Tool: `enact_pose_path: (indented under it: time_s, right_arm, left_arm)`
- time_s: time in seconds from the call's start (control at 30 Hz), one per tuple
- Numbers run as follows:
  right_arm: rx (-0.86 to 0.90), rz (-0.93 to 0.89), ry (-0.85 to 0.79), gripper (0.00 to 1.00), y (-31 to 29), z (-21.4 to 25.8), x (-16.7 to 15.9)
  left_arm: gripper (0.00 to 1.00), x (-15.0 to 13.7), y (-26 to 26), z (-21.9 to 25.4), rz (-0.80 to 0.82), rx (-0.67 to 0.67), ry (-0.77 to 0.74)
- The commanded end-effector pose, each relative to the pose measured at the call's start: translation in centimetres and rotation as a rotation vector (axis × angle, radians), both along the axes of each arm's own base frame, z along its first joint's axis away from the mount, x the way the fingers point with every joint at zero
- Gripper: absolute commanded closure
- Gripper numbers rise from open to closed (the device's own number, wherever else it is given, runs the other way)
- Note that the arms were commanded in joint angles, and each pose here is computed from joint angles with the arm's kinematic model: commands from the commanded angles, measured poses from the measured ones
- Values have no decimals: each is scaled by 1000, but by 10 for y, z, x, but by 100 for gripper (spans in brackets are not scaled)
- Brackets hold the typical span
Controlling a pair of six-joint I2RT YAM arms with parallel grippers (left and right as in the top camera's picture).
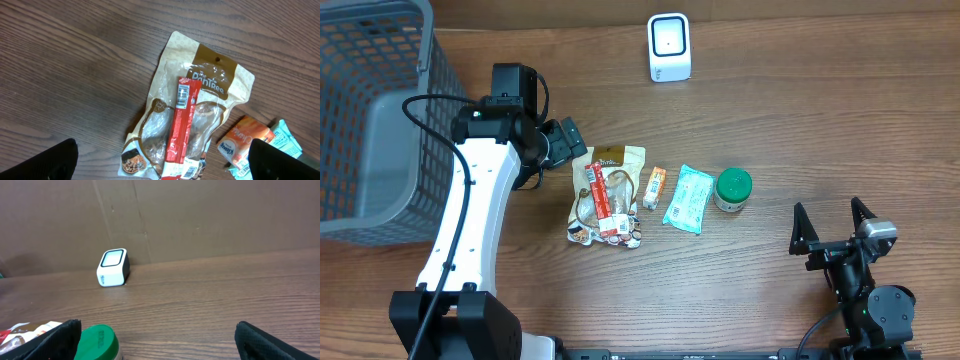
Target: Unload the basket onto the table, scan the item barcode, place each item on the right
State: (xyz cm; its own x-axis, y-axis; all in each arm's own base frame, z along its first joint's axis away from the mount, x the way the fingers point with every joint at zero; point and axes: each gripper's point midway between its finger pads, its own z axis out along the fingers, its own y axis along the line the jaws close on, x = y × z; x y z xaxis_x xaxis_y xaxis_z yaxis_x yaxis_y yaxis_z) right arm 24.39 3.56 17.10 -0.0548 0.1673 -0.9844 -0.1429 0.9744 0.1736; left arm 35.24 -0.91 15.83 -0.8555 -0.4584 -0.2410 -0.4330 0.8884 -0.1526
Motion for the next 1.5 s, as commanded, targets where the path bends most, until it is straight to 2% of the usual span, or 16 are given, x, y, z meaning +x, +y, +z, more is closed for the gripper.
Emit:
enact_pose_path:
  time_s: [0.0,0.83,1.1,1.3,1.47]
  right_arm:
    - [-5,-9,2,0,-2,-3,1]
    - [-5,-32,-4,0,-6,-2,1]
    - [25,9,1,0,1,1,0]
    - [51,16,-14,0,2,31,-8]
    - [51,-14,-20,0,-6,84,-24]
  left_arm:
    - [0,0,1,8,-19,10,-22]
    - [0,0,1,8,-19,10,-22]
    - [0,0,1,8,-19,10,-22]
    - [0,0,1,8,-19,10,-22]
    - [0,0,1,8,-19,10,-22]
